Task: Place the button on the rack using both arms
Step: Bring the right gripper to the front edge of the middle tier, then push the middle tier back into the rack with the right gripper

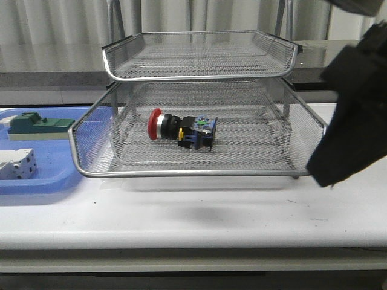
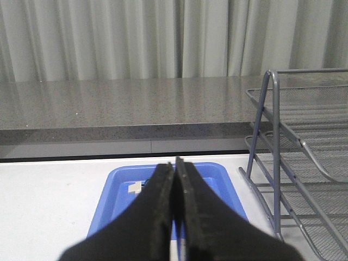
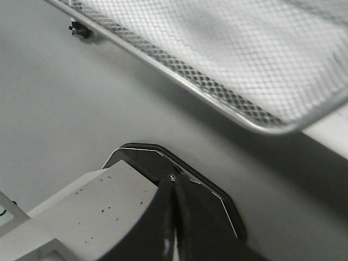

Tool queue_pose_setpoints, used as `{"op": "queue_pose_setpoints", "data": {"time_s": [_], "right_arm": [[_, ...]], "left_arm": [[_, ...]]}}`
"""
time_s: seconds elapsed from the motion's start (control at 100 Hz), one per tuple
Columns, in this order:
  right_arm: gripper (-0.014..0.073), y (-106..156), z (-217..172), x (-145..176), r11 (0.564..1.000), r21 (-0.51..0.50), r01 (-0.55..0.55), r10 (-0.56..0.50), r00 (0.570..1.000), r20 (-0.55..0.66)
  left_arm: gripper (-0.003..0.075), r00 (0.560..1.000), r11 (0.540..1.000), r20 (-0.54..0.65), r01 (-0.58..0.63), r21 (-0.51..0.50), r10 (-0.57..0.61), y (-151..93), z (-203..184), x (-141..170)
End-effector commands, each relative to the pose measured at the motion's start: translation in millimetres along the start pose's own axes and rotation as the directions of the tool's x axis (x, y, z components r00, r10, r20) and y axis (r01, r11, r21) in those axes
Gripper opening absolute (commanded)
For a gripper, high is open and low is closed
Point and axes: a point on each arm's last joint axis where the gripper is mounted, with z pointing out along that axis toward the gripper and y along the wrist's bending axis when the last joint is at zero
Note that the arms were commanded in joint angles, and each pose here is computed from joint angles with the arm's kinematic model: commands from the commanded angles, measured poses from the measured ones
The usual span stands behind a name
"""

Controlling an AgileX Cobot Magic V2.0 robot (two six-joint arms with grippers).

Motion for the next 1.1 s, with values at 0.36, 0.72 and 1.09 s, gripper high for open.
{"op": "queue_pose_setpoints", "data": {"time_s": [0.36,0.72,1.09], "right_arm": [[-0.0066,51,68,-21,0.912,0.074,0.403,-0.410,0.901,0.140],[-0.0066,53,91,-32,0.858,0.146,0.493,-0.514,0.828,0.225],[-0.0066,50,99,-47,0.831,0.185,0.524,-0.555,0.794,0.246]], "left_arm": [[-0.0020,0.997,0.999,0.078,0.016,-0.036,-0.013,3,0,-14],[-0.0020,0.997,0.999,0.078,0.016,-0.036,-0.013,3,0,-14],[-0.0020,0.997,0.999,0.078,0.016,-0.036,-0.013,3,0,-14]]}}
